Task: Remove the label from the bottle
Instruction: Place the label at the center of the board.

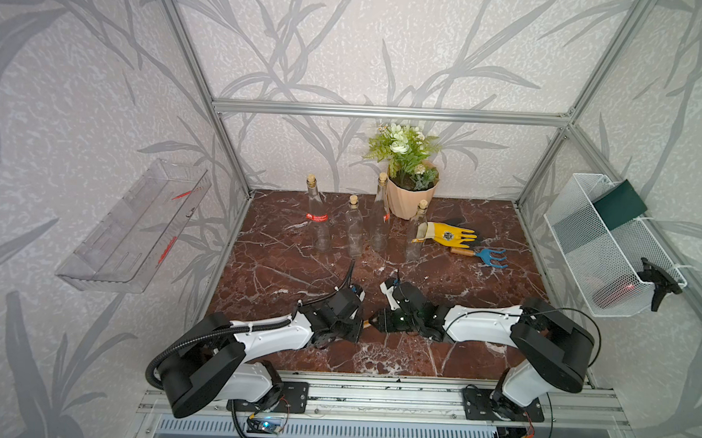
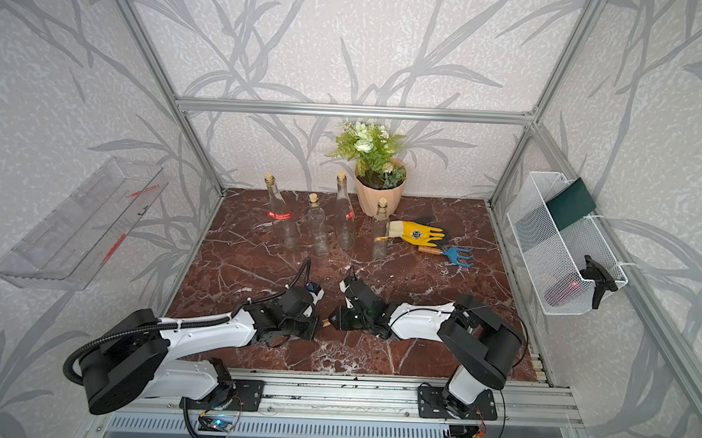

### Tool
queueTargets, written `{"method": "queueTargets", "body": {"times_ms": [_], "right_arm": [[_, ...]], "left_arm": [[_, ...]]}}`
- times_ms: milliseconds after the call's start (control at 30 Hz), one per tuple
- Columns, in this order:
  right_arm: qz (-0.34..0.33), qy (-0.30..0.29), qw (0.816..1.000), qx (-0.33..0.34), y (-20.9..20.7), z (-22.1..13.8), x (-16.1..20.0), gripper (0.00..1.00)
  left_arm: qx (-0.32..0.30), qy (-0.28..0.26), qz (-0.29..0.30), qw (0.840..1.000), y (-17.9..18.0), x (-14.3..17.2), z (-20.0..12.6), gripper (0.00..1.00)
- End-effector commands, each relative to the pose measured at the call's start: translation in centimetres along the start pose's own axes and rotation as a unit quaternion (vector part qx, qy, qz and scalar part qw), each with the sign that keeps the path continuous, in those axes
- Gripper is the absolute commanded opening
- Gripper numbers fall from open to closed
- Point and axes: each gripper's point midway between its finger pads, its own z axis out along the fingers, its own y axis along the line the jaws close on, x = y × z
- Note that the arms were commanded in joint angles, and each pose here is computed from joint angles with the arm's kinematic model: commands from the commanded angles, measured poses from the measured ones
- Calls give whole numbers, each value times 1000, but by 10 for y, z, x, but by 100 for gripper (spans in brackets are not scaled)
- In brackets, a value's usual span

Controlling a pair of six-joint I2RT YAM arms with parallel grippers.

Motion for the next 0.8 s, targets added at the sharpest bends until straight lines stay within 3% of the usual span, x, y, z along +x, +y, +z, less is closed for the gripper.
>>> {"method": "queueTargets", "body": {"times_ms": [0,167,367,533,767], "right_arm": [[-13,-12,1000,3,6,-10,-4,39],[-20,-20,1000,10,6,-17,-7,46],[-39,-33,999,17,9,-29,-13,46],[-93,-68,993,32,17,-58,-35,47],[-189,-133,971,58,32,-114,-71,47]], "left_arm": [[-14,4,-7,1000,8,9,-1,20],[-14,3,-8,1000,8,9,-2,20],[-14,-4,-5,1000,6,3,-8,20],[-29,-45,1,999,0,-28,-33,20],[-32,-116,18,993,-11,-72,-79,24]]}}
